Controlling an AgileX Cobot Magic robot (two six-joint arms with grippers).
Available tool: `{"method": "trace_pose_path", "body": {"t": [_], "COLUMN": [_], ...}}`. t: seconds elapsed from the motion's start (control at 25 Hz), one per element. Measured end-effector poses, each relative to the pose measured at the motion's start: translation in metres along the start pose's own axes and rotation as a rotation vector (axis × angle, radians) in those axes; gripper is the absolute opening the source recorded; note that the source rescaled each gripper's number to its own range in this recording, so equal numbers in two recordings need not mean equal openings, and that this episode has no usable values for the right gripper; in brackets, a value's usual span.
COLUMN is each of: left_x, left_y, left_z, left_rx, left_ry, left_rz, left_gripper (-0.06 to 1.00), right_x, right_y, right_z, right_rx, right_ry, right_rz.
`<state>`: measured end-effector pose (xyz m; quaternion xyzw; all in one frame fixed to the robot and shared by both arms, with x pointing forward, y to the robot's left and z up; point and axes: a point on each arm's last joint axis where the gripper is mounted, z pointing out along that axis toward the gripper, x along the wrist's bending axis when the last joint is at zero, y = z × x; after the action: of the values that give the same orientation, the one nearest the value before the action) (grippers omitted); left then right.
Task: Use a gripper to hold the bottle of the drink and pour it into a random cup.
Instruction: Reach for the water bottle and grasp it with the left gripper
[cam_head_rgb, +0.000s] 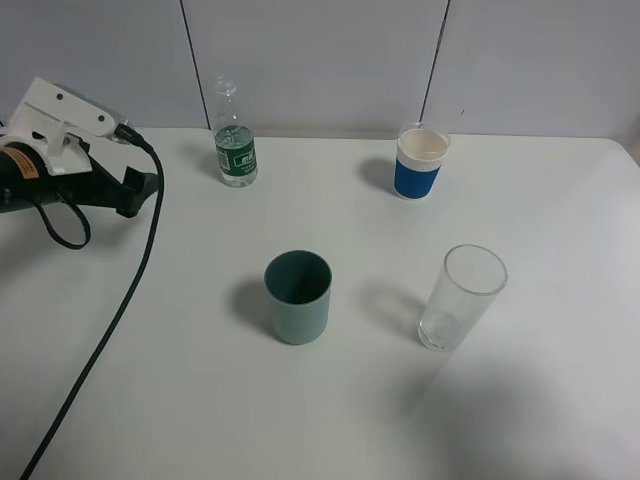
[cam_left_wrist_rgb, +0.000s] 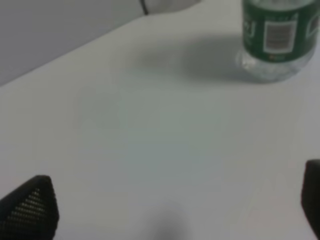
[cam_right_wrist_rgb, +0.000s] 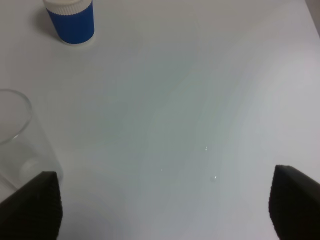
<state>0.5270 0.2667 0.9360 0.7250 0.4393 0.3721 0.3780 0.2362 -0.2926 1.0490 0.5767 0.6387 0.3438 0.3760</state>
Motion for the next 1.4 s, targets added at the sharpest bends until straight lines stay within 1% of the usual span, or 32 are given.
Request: {"method": "trace_pose_path", "body": {"t": [0.24,0.52,0.68,0.92,1.04,1.16,1.32,1.4], "left_x": [-0.003,-0.003,-0.006,-0.011,-0.013,-0.014,-0.017,-0.018], "left_y": [0.000,0.007,0.008,0.004,0.000,-0.003,0.000,0.001], "left_z": [0.015,0.030,0.039,0.046,0.050,0.055,0.065,0.070], "left_rx": [-0.022,-0.077,-0.130,-0.204,-0.217,-0.225,-0.240,-0.243], "left_ry": [-0.059,-0.096,-0.126,-0.160,-0.173,-0.190,-0.244,-0.264], "left_rz": [0.005,-0.007,0.008,-0.016,-0.040,-0.045,-0.034,-0.044], "left_gripper": [0.99,0.99,0.99,0.99,0.99,0.99,0.99,0.99], "right_x": [0.000,0.000,0.000,0.000,0.000,0.000,0.000,0.000], "right_y": [0.000,0.000,0.000,0.000,0.000,0.000,0.000,0.000], "right_z": [0.000,0.000,0.000,0.000,0.000,0.000,0.000,0.000], "right_rx": [0.000,0.000,0.000,0.000,0.000,0.000,0.000,0.000], "right_ry": [0.000,0.000,0.000,0.000,0.000,0.000,0.000,0.000], "right_rz": [0.000,0.000,0.000,0.000,0.000,0.000,0.000,0.000]}}
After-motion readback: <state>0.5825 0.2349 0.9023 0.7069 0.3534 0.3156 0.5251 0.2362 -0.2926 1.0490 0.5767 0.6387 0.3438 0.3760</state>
